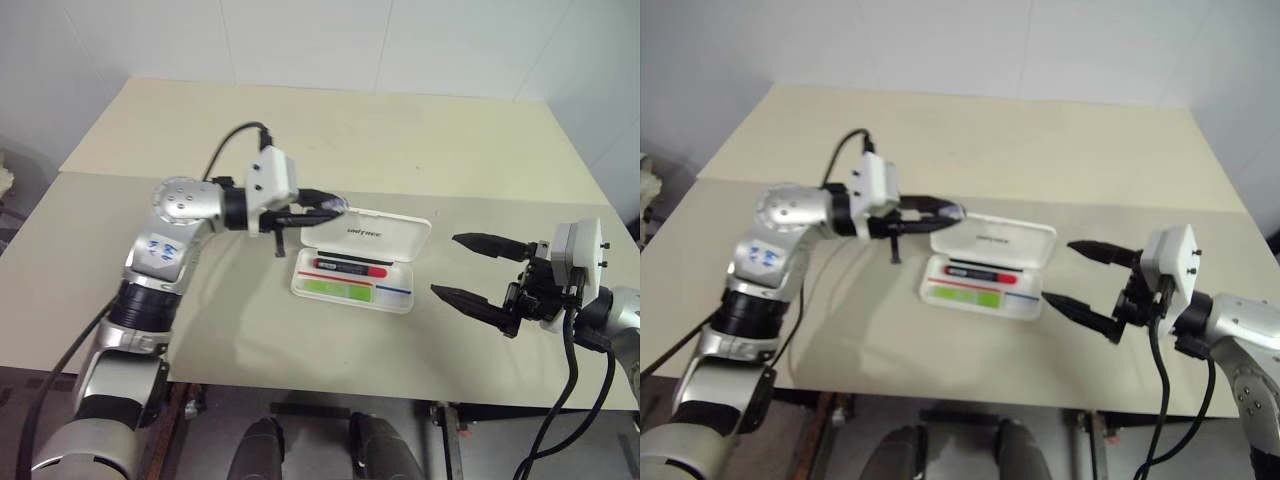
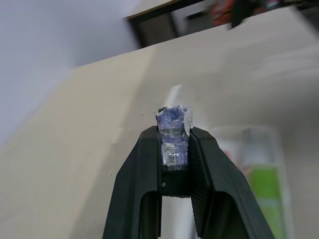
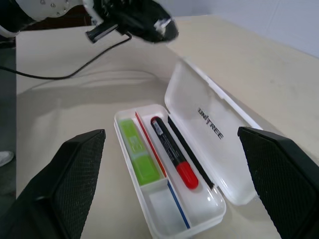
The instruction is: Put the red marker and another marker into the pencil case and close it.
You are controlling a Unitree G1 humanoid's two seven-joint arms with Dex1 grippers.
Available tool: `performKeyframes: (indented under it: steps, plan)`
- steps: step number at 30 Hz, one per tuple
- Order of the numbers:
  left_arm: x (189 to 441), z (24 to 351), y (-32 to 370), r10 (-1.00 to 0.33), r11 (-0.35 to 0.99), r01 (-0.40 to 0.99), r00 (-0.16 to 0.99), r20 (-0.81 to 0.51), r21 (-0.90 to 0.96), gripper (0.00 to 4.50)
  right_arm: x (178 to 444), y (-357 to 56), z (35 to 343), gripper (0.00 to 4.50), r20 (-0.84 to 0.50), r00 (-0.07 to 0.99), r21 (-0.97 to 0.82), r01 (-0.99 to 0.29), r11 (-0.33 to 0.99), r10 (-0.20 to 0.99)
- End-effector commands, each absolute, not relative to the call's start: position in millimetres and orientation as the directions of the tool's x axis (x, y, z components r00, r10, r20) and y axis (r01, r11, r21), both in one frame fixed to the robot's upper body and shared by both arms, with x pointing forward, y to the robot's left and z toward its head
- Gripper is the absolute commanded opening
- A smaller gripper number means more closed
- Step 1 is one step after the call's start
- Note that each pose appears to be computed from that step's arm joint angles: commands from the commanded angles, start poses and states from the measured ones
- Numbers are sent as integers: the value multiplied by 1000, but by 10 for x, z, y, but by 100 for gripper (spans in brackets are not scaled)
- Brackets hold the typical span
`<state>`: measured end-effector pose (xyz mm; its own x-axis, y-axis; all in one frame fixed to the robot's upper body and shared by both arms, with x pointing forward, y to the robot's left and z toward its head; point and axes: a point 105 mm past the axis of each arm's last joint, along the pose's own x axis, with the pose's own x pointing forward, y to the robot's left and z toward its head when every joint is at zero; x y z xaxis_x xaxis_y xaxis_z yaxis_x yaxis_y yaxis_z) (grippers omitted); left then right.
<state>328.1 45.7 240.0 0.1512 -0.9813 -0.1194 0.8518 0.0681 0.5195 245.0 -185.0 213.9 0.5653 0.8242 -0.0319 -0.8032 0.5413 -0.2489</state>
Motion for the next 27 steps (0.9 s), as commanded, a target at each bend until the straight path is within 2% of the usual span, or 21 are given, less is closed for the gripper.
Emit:
performKeyframes:
  steps: [1, 6, 13, 20, 27]
  plan:
    - [3196, 2435, 261, -995, 0, 876, 51, -91, 483, 36, 2382, -1877, 2265, 450, -7, 590, -325, -765, 556, 807]
    - [3176, 2149, 97, -987, -84, 919, -23, -161, 384, 36, 2306, -1898, 2234, 450, -2, 613, -319, -749, 581, 790]
    - [3244, 1827, -15, -965, -132, 930, -41, -261, 344, 36, 2249, -1920, 2215, 450, -2, 638, -316, -731, 605, 770]
    - [3307, 1693, -202, -955, -151, 923, -43, -295, 353, 36, 2248, -1891, 2193, 450, 3, 647, -316, -723, 614, 763]
    - [3394, 1645, -405, -956, -107, 936, -5, -292, 334, 36, 2249, -1852, 2171, 450, 7, 651, -313, -719, 621, 759]
